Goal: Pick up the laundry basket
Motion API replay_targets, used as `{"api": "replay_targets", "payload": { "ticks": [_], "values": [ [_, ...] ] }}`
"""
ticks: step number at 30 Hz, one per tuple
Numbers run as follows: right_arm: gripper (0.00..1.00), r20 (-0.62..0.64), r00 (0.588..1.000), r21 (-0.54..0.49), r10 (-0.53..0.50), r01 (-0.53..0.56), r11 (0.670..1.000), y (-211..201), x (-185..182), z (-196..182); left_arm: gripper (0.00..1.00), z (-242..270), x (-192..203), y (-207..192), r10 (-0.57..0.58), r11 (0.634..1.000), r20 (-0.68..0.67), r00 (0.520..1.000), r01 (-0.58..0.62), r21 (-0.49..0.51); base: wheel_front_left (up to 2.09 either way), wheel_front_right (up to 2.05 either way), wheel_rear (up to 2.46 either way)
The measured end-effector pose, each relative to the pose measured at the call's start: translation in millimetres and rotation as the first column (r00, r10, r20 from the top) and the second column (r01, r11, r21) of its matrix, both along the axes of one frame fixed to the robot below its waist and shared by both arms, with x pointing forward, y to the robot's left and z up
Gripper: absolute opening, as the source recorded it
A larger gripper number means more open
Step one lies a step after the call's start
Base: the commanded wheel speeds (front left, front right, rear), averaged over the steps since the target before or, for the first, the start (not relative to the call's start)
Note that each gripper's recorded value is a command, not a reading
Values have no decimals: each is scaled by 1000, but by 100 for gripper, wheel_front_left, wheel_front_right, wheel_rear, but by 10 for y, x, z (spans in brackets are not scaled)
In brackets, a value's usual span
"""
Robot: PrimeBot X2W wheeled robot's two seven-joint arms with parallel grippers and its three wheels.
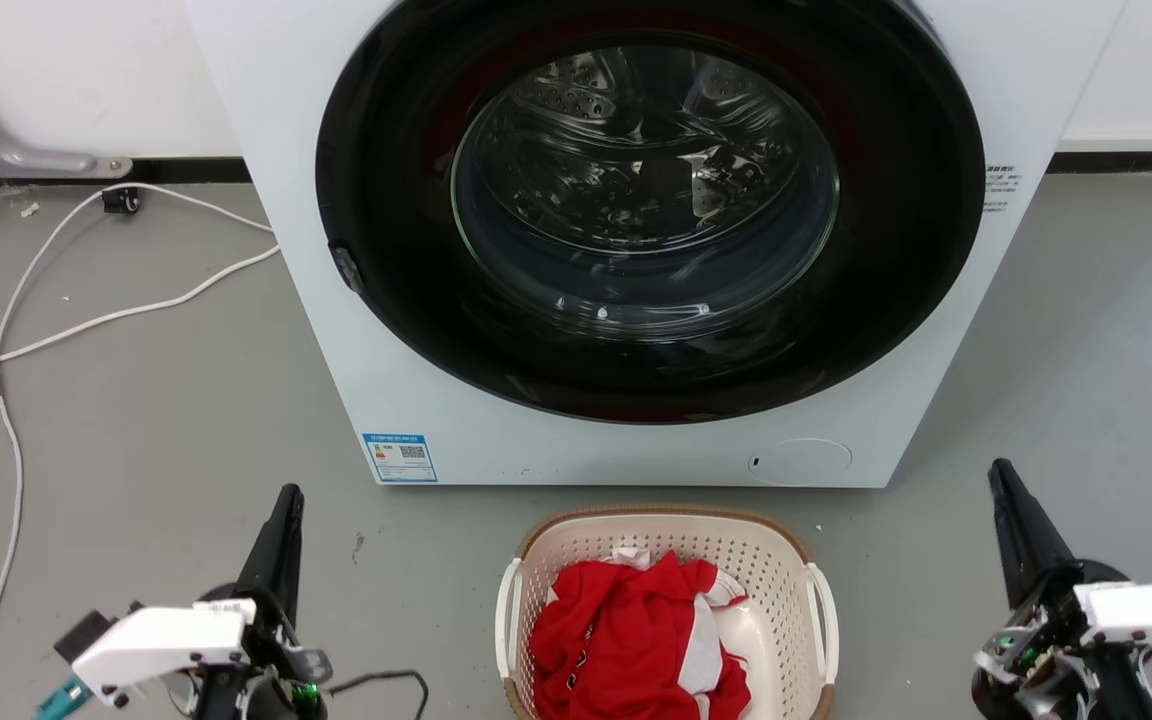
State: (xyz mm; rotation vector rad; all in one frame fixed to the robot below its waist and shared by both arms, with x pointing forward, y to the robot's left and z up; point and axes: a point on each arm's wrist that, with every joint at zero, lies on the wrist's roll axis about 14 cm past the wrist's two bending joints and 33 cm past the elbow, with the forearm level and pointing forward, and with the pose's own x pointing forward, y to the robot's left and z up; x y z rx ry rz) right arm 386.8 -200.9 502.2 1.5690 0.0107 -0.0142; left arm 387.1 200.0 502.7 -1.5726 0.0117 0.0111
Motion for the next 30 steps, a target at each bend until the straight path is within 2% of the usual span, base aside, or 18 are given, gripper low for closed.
{"api": "replay_targets", "payload": {
  "ticks": [4, 9, 14, 18, 22, 23, 30],
  "values": [
    [100, -49, 999, 4, -5, 6, 1000, -4, -83, -165, 100, -170, -77, -28, -1, 1000, -50, 999, 1, -7, 0, 0, 0],
    [100, -42, 999, -13, -15, 15, 1000, 3, -77, -144, 100, -152, -68, -97, -6, 1000, -45, 999, 6, 1, 0, 0, 0],
    [100, -41, 999, -74, -17, 14, 997, 19, -79, -135, 100, -128, -60, -145, -13, 997, -39, 999, 16, 73, 0, 0, 0],
    [100, -43, 999, -163, -24, 16, 987, -4, -91, -135, 100, -78, -45, -175, -20, 987, -26, 999, 23, 160, 0, 0, 0],
    [100, -30, 999, -277, -26, 16, 961, -13, -82, -86, 100, -40, -40, -219, -31, 966, -15, 999, 34, 256, 0, 0, 0],
    [100, -22, 999, -333, -24, 16, 943, -10, -80, -60, 100, -21, -38, -233, -34, 954, -9, 999, 35, 299, 0, 0, 0],
    [100, -9, 1000, -503, -13, 7, 864, 35, -106, -20, 100, 15, -37, -308, -55, 896, 4, 998, 48, 441, 0, 0, 0]
  ]
}}
